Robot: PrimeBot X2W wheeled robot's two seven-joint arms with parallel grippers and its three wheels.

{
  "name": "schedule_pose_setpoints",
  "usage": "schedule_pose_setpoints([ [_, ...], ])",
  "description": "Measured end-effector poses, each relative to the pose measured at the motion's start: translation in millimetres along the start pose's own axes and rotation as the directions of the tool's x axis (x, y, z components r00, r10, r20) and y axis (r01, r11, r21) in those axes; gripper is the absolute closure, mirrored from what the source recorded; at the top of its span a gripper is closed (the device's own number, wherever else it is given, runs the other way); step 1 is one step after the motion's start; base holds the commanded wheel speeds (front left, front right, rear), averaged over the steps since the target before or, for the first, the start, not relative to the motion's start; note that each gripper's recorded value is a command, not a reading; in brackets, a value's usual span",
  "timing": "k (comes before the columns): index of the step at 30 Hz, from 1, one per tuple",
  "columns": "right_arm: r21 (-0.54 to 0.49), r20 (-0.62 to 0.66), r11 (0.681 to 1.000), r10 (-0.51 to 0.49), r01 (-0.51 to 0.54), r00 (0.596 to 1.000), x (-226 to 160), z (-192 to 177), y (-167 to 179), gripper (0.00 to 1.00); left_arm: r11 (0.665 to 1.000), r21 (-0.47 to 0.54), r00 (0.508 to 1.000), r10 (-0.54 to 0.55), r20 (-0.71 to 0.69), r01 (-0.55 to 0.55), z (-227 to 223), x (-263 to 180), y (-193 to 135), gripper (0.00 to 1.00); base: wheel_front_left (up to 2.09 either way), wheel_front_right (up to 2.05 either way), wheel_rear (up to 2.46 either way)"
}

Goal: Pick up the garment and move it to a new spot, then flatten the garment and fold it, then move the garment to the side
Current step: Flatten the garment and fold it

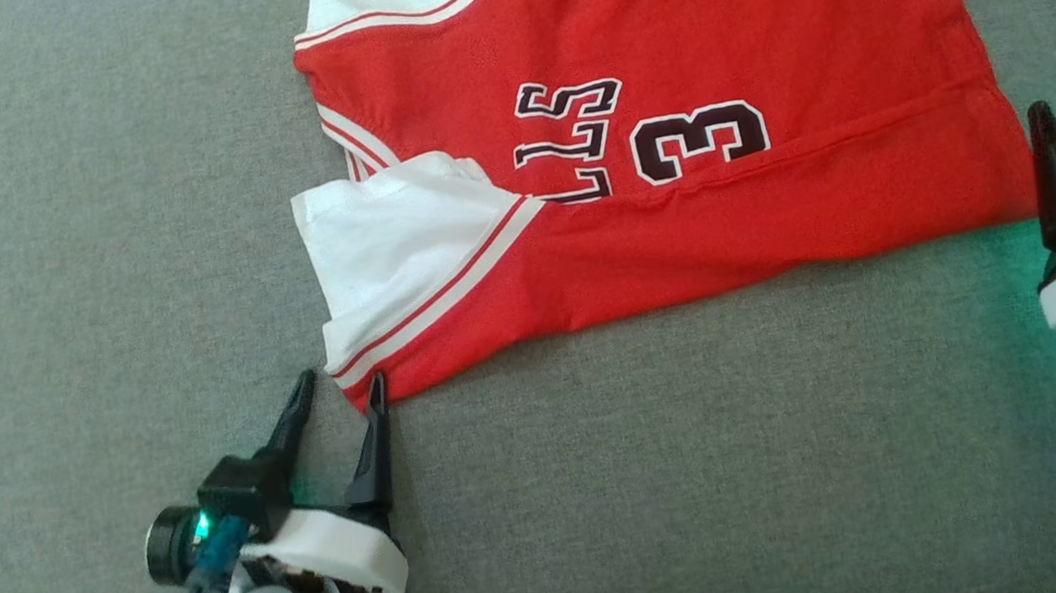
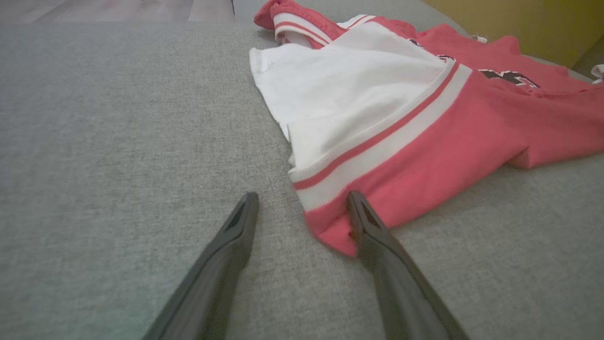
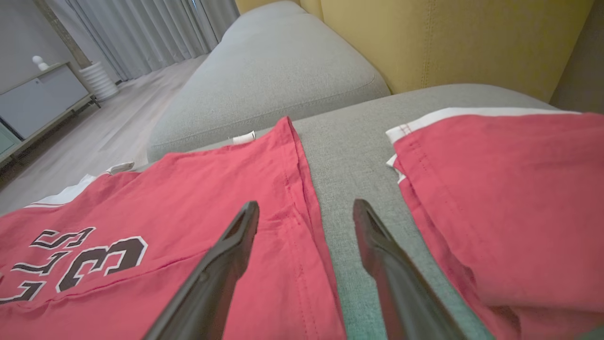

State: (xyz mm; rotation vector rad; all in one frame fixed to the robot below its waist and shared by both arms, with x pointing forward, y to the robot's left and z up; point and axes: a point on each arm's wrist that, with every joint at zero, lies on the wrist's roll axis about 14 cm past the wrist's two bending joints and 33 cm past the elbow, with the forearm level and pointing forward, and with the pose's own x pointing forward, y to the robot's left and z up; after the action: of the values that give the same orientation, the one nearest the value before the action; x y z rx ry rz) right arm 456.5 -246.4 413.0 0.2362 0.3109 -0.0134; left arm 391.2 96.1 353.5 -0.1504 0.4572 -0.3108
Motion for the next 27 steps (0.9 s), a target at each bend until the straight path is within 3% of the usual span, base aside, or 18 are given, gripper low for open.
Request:
schedule_pose_setpoints([
  [1,0.003,-0.009,1.000,-0.001,0.001,1.000,-0.1,-2.0,0.5,0.00,1.000,-0.001,1.000,-0.006,-0.006,0.006,0.1,0.8,-1.5,0.54,0.00,0.00,0.00],
  [2,0.004,-0.025,1.000,-0.002,0.002,1.000,-0.2,-5.4,0.9,0.00,1.000,-0.005,1.000,-0.013,-0.013,0.013,0.3,1.4,-3.0,0.92,0.00,0.00,0.00],
  [3,0.005,-0.043,1.000,-0.003,0.003,0.999,-0.4,-9.7,1.6,0.00,1.000,-0.009,1.000,-0.024,-0.019,0.023,-0.2,1.4,-4.8,1.00,0.00,0.00,0.00],
  [10,0.004,-0.202,0.997,-0.069,0.071,0.977,-5.1,-47.0,-15.4,0.00,1.000,0.016,1.000,-0.022,0.002,0.022,7.7,-2.7,-2.0,1.00,0.00,0.00,0.00],
  [16,-0.007,-0.264,0.996,-0.086,0.088,0.961,-5.1,-62.1,-17.6,0.00,0.999,0.042,1.000,-0.012,0.011,0.012,13.4,-6.7,5.9,1.00,0.00,0.00,0.00],
  [17,-0.007,-0.266,0.996,-0.085,0.086,0.960,-4.4,-62.1,-16.9,0.04,0.999,0.048,1.000,-0.012,0.013,0.011,14.5,-7.2,7.1,1.00,0.00,0.00,0.00],
  [18,-0.007,-0.272,0.996,-0.083,0.084,0.959,-4.2,-62.5,-16.2,0.58,0.998,0.054,1.000,-0.011,0.017,0.010,15.7,-7.7,7.9,1.00,0.00,0.00,0.00],
  [19,-0.007,-0.276,0.997,-0.080,0.081,0.958,-4.0,-62.8,-15.3,0.95,0.998,0.060,1.000,-0.008,0.021,0.007,17.2,-8.0,8.5,1.00,0.00,0.00,0.00],
  [20,-0.007,-0.282,0.997,-0.078,0.079,0.956,-4.3,-63.3,-14.6,1.00,0.998,0.063,1.000,-0.006,0.025,0.005,18.9,-8.5,9.1,1.00,0.00,0.00,0.00],
  [27,-0.001,-0.268,0.999,-0.053,0.054,0.962,-11.0,-55.6,-7.5,1.00,0.996,0.092,0.998,-0.008,0.063,0.002,33.1,-17.2,9.5,1.00,0.00,0.00,0.00],
])
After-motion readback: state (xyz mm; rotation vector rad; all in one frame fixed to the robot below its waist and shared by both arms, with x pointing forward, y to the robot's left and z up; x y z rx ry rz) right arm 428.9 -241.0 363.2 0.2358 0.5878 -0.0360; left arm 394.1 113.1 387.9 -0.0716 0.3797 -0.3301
